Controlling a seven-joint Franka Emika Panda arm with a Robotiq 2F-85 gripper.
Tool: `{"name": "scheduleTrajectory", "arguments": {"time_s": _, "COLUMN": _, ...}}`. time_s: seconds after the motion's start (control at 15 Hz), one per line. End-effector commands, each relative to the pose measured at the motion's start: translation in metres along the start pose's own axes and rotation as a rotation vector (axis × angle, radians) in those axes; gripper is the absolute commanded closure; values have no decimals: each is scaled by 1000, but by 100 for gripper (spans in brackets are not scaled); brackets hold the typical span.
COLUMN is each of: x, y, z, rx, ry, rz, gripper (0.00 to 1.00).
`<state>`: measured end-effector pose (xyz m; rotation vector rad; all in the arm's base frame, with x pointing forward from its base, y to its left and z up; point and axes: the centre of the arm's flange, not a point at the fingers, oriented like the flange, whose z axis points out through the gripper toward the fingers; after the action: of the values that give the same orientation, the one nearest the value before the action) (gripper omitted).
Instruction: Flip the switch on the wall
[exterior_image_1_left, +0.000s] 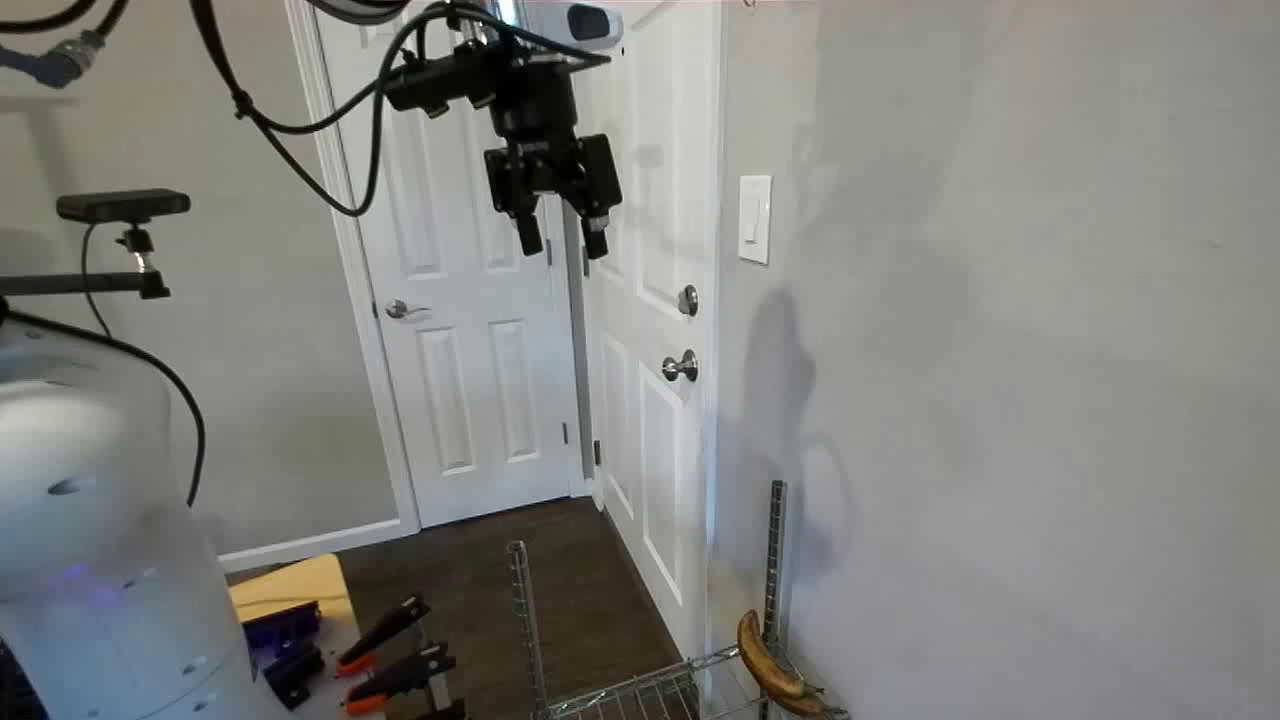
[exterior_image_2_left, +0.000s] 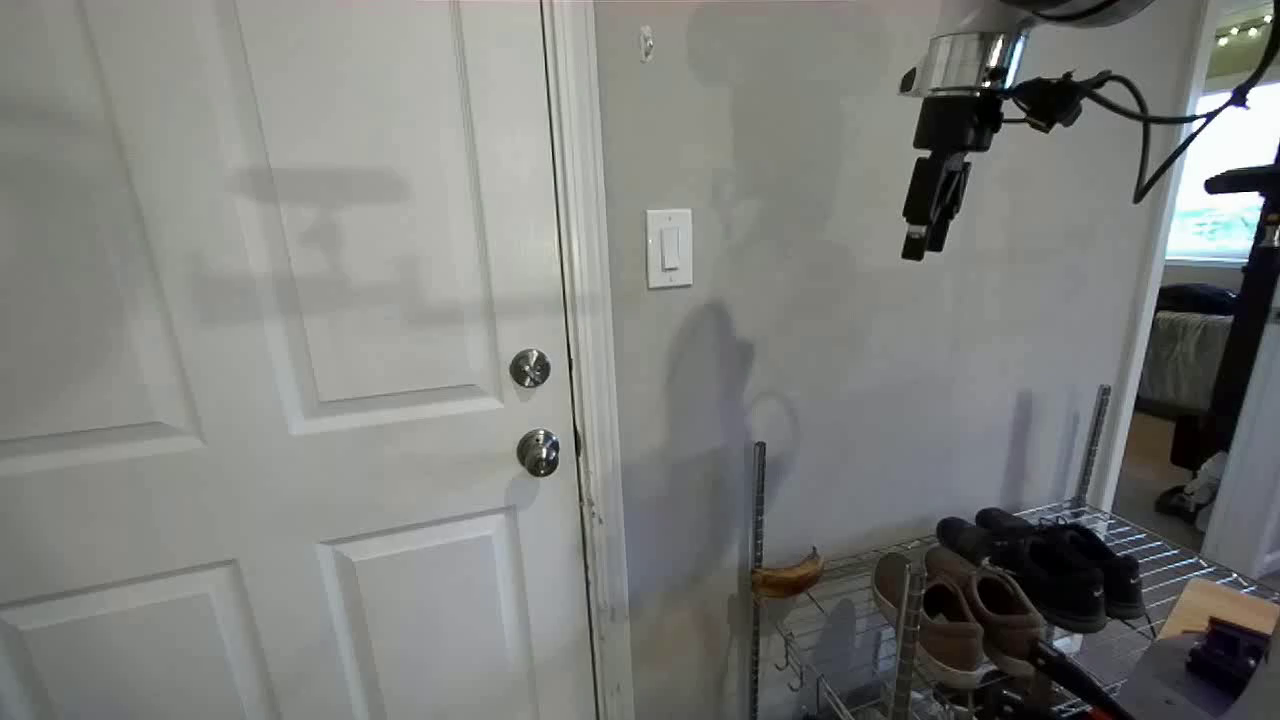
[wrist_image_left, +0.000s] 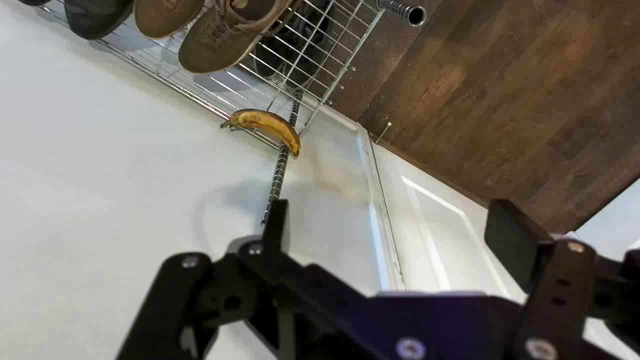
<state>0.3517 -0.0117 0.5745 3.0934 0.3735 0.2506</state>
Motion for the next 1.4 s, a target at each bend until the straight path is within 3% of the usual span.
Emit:
{"name": "scheduleTrajectory", "arguments": {"time_s": 0.0, "x": 0, "y": 0, "z": 0, "rx": 0, "ry": 0, "rz": 0, "gripper": 0}}
{"name": "scheduleTrajectory", "arguments": {"time_s": 0.67, "x": 1, "y": -1, "z": 1, "rx": -1, "ry": -6, "rz": -16, "gripper": 0}}
{"name": "scheduleTrajectory", "arguments": {"time_s": 1.33, "x": 64, "y": -34, "z": 75, "rx": 56, "ry": -182, "rz": -207, "gripper": 0}}
